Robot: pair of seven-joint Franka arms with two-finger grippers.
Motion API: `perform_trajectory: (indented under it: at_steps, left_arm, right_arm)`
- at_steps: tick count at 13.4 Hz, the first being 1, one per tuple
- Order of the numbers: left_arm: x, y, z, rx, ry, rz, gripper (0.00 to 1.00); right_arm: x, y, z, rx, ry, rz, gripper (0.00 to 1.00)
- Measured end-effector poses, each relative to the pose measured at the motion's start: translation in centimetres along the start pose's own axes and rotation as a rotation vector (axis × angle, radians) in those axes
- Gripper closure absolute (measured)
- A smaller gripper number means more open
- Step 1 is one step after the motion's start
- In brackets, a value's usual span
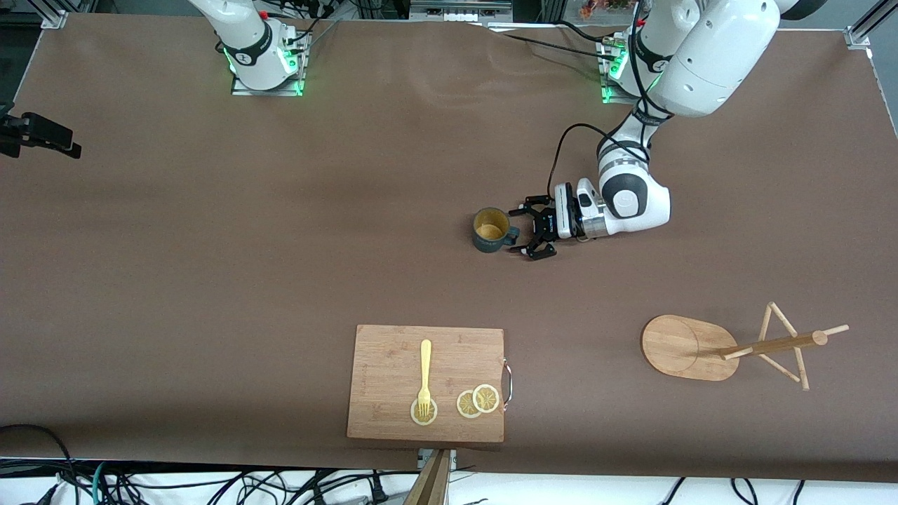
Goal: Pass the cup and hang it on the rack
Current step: 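Move the left gripper to the mug handle and grasp it, then lift the mug by its handle with the left gripper toward the rack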
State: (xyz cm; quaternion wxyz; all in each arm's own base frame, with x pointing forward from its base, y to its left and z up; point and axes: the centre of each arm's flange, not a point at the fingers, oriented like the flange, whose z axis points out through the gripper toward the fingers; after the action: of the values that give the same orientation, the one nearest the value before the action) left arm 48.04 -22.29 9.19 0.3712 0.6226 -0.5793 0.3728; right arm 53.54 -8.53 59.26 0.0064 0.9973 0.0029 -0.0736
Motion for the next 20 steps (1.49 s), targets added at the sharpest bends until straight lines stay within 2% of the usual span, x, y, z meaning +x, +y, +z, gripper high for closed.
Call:
perform_trajectory:
  at_steps: [1,2,3,8,9,11,14,17,20]
  left_arm:
    - [0.0,0.0,0.0,0.0,0.0,0.002,0.05]
    - [0.0,0.0,0.0,0.0,0.0,0.002,0.06]
    - [0.0,0.0,0.0,0.0,0.0,0.004,0.12]
    - [0.0,0.0,0.0,0.001,-0.001,0.007,0.7]
    - [-0.1,-0.1,-0.2,0.004,-0.002,0.003,0.79]
    - [-0.1,-0.7,-0.8,0.018,-0.002,-0.025,0.79]
    - [1.6,-2.4,-2.8,0.04,-0.002,-0.138,0.79]
    - [5.8,-4.6,-7.2,-0.012,-0.052,-0.27,0.79]
    - [9.8,-6.2,-15.5,-0.091,-0.117,-0.413,0.79]
  right_arm:
    - [-0.1,0.0,0.0,0.002,-0.007,0.0,0.0]
    - [-0.1,-0.1,0.1,0.003,-0.013,-0.002,0.0]
    - [-0.1,-0.2,0.1,0.004,-0.015,-0.004,0.0]
    - [-0.1,-0.7,0.1,0.023,-0.013,-0.01,0.0]
    - [-0.1,-0.7,0.1,0.025,-0.013,-0.01,0.0]
    - [-0.1,-0.8,0.1,0.027,-0.013,-0.011,0.0]
    - [-0.1,-0.8,0.1,0.031,-0.015,-0.012,0.0]
    - [-0.1,-0.9,0.2,0.031,-0.017,-0.012,0.0]
    - [0.0,-0.9,0.2,0.032,-0.018,-0.013,0.0]
